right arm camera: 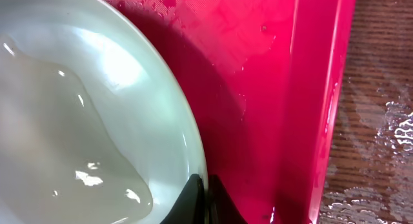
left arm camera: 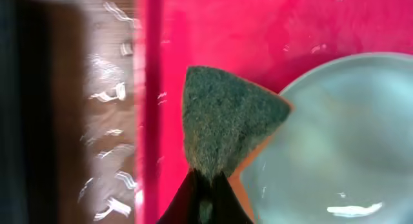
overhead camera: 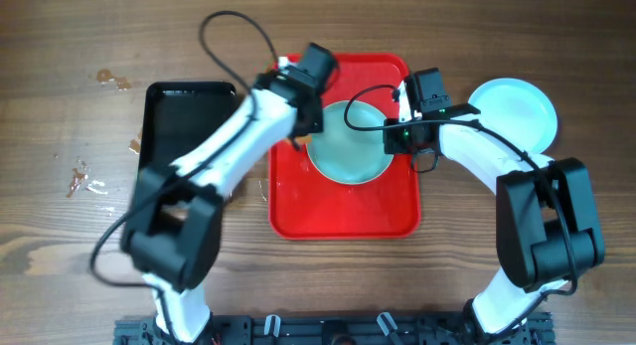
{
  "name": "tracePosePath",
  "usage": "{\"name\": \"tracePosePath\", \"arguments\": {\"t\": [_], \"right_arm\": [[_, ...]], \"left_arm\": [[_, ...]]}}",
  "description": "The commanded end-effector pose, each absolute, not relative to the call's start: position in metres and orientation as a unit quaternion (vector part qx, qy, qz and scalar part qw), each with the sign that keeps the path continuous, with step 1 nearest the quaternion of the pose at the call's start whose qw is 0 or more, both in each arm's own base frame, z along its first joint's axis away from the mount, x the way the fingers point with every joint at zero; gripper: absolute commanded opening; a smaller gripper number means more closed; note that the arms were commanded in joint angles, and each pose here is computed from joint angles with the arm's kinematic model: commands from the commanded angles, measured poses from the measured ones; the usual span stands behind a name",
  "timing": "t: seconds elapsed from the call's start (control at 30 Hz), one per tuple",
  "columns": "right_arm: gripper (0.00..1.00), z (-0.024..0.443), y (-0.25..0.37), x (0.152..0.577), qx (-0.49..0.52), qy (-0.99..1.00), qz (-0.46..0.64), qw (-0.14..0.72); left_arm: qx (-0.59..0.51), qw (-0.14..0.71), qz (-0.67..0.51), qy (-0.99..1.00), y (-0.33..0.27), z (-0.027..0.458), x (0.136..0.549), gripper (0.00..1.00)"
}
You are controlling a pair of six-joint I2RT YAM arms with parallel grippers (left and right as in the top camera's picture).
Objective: Clean dirty plates on tray and stack at the side
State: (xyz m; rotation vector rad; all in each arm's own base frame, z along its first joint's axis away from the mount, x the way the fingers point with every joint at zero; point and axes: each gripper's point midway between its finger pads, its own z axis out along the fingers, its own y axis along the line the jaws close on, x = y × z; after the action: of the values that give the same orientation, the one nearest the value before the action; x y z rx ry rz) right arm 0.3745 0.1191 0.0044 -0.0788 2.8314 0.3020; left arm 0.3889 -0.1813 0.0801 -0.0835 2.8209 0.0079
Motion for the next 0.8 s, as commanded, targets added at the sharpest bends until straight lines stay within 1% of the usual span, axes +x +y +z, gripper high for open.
{"name": "tracePosePath", "arguments": {"t": [0.0,0.13,0.2,0.27,0.33,0.43,0.47,0.53,0.6,0.63,0.67,0.7,0.73,0.77], "right_arm": [[0.05,-0.016,0.108,0.363,-0.023,0.99,0.075,0.113],[0.04,-0.016,0.108,0.363,-0.023,0.99,0.075,0.113],[0.04,-0.016,0.108,0.363,-0.023,0.99,0.075,0.113],[0.04,-0.016,0.108,0.363,-0.024,0.99,0.075,0.113],[0.04,-0.016,0.108,0.363,-0.024,0.99,0.075,0.114],[0.04,-0.016,0.108,0.363,-0.022,0.99,0.075,0.114],[0.04,-0.016,0.108,0.363,-0.022,0.99,0.076,0.115],[0.04,-0.015,0.108,0.364,-0.023,0.99,0.076,0.117],[0.04,-0.015,0.108,0.365,-0.024,0.99,0.076,0.117],[0.04,-0.015,0.108,0.364,-0.024,0.99,0.076,0.117],[0.04,-0.014,0.109,0.365,-0.025,0.99,0.078,0.118],[0.04,-0.011,0.11,0.365,-0.025,0.989,0.081,0.12],[0.04,-0.006,0.11,0.366,-0.025,0.989,0.082,0.124],[0.04,0.001,0.11,0.368,-0.026,0.988,0.083,0.132]], "left_arm": [[-0.116,0.152,-0.038,0.981,-0.136,0.128,0.384,0.04],[-0.153,0.141,-0.012,0.978,-0.064,0.147,0.377,0.04],[-0.151,0.121,0.008,0.981,-0.027,0.143,0.37,0.04],[-0.154,0.102,0.021,0.983,0.003,0.124,0.363,0.04],[-0.172,0.105,0.025,0.979,0.025,0.097,0.361,0.04],[-0.178,0.111,0.028,0.977,0.039,0.065,0.356,0.04],[-0.167,0.112,0.024,0.979,0.04,0.053,0.354,0.04],[-0.1,0.114,0.007,0.988,0.031,0.039,0.351,0.04],[-0.087,0.121,0.003,0.989,0.03,0.033,0.352,0.04],[-0.087,0.123,0.003,0.989,0.03,0.032,0.352,0.11],[-0.088,0.123,0.003,0.989,0.03,0.032,0.352,0.22],[-0.089,0.123,0.003,0.988,0.03,0.032,0.352,0.42],[-0.089,0.123,0.003,0.988,0.03,0.032,0.352,0.99],[-0.089,0.123,0.003,0.988,0.03,0.032,0.352,1.0]]}}
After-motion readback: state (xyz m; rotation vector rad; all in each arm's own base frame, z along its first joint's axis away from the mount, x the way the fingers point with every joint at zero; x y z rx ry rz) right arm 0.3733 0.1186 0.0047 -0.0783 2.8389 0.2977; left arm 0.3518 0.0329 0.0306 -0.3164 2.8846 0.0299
